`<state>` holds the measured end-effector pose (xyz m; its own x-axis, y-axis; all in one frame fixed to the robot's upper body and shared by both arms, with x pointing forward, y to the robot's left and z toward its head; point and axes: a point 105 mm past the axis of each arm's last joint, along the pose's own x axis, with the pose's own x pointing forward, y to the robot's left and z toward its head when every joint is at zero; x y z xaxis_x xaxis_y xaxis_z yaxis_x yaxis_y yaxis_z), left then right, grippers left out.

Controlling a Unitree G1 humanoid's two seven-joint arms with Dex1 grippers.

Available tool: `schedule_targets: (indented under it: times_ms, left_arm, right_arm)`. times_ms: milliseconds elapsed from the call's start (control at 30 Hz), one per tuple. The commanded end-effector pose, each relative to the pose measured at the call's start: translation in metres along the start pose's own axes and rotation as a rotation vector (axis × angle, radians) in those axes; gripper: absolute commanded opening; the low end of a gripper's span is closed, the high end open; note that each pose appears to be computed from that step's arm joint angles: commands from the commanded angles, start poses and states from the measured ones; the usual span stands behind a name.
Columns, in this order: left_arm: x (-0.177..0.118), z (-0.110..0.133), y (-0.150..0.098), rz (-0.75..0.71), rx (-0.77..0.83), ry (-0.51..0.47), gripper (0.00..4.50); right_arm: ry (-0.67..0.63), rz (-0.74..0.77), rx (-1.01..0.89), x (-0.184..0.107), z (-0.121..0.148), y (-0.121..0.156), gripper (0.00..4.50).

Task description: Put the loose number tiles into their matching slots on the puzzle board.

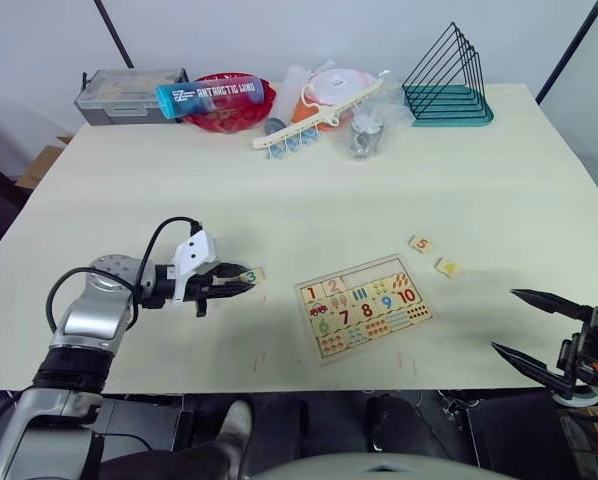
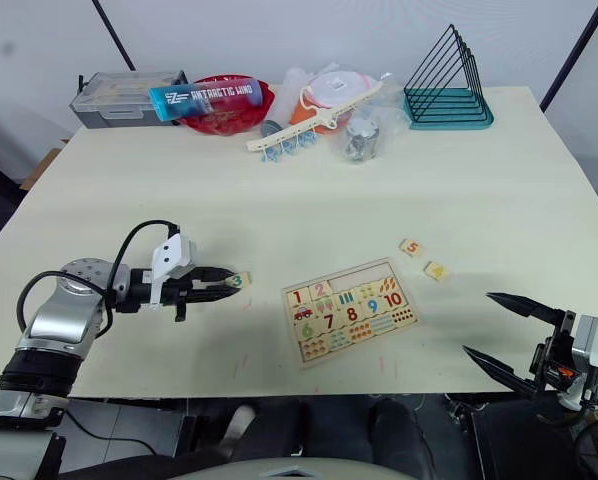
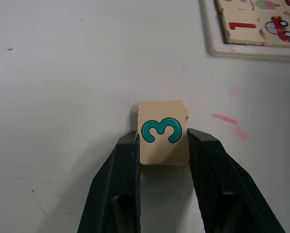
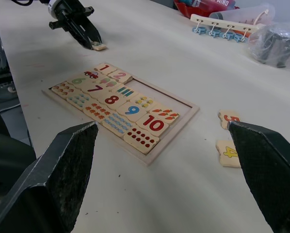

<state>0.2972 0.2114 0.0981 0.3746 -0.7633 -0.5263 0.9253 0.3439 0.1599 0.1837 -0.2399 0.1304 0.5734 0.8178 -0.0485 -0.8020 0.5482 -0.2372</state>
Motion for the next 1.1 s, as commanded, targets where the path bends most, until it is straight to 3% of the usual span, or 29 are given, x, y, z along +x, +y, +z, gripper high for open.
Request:
schedule_targets:
  times_ms: [33, 367, 800, 1100]
  left_arm:
    - [-0.008, 0.023, -0.001, -0.009, 0.05, -0.045, 0.93]
    - [-0.013, 0.059, -0.011, -0.087, 0.134, -0.042, 0.93]
    - [0.02, 0.119, -0.026, -0.183, 0.146, -0.071, 0.93]
    - [0.055, 0.144, -0.026, -0.226, 0.192, -0.054, 0.93]
  right_arm:
    - [-0.042, 0.015, -0.018, 0.007, 0.008, 0.003, 4.5]
    - [-0.067, 0.019, -0.002, 0.019, 0.004, 0.009, 4.5]
    - [-0.084, -0.017, 0.001, 0.024, 0.007, 0.013, 4.5]
    - [-0.079, -0.043, 0.007, 0.022, 0.009, 0.016, 4.5]
